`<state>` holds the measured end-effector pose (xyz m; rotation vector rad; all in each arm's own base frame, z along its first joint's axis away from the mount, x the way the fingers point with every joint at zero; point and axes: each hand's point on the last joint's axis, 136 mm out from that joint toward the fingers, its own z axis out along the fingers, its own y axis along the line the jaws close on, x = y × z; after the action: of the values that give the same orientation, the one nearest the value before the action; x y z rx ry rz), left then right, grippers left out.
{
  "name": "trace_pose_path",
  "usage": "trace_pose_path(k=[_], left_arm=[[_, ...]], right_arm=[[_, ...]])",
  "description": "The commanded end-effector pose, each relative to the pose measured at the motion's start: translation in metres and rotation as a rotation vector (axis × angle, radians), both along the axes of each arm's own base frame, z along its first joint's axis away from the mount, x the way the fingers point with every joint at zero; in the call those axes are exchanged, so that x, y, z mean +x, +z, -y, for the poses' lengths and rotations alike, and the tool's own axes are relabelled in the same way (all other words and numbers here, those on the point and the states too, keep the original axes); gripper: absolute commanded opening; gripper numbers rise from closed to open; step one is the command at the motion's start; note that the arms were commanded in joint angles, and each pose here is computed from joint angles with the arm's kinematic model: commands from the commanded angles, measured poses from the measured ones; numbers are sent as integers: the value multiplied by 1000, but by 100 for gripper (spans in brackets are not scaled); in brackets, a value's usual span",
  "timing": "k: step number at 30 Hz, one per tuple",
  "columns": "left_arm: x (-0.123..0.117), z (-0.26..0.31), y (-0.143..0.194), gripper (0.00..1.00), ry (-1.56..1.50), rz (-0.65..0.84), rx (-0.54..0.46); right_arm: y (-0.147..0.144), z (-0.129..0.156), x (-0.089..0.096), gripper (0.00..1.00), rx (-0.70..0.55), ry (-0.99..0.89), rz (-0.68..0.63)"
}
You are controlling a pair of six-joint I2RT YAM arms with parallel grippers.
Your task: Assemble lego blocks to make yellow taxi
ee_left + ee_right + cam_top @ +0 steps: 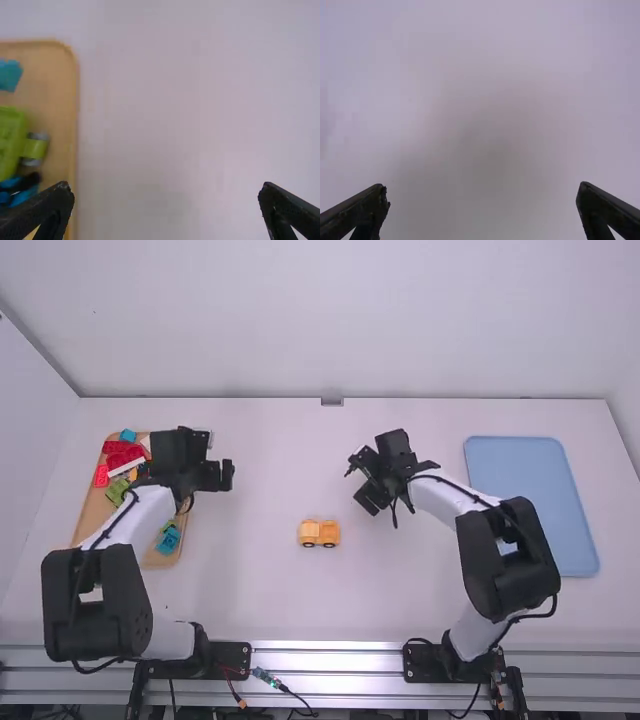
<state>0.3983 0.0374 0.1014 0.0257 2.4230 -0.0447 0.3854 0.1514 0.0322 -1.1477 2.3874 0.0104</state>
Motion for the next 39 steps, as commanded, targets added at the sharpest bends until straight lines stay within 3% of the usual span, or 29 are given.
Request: trace_pose_path(k=[1,5,9,10,11,16,17,20,21,28,31,35,36,39], left_arm=[[13,-36,20,99,139,-24,96],[13,-60,23,99,213,-99,97],[13,-79,15,99,192,-178,24],[11,-89,10,95,187,-203,12],[10,-103,4,86,220,-230,6],[5,-129,-19,82,270,-311,-18],[4,-130,-22,82,272,-323,-26],[3,-127,-26,99,271,-344,-46],[2,-127,-26,98,273,-346,-47],[3,-124,-26,71,267,-343,-57],[7,-118,-25,70,242,-323,-96],[11,-114,-25,59,225,-305,-112],[10,-114,-25,51,226,-308,-113],[7,-112,-28,46,221,-321,-115]], right_arm=[[24,9,17,99,-5,-77,46],[29,15,18,100,-13,-90,26],[32,18,20,99,-1,-97,26],[33,19,22,99,1,-100,29],[32,20,22,99,-1,-103,30],[33,19,24,99,-4,-92,41],[34,19,24,99,-3,-93,44],[36,18,27,99,4,-93,59],[36,18,28,99,4,-93,61],[37,17,28,99,4,-91,62],[37,18,28,99,4,-93,62],[36,18,28,99,4,-93,61],[36,18,28,99,4,-93,61],[36,17,28,99,4,-92,61]])
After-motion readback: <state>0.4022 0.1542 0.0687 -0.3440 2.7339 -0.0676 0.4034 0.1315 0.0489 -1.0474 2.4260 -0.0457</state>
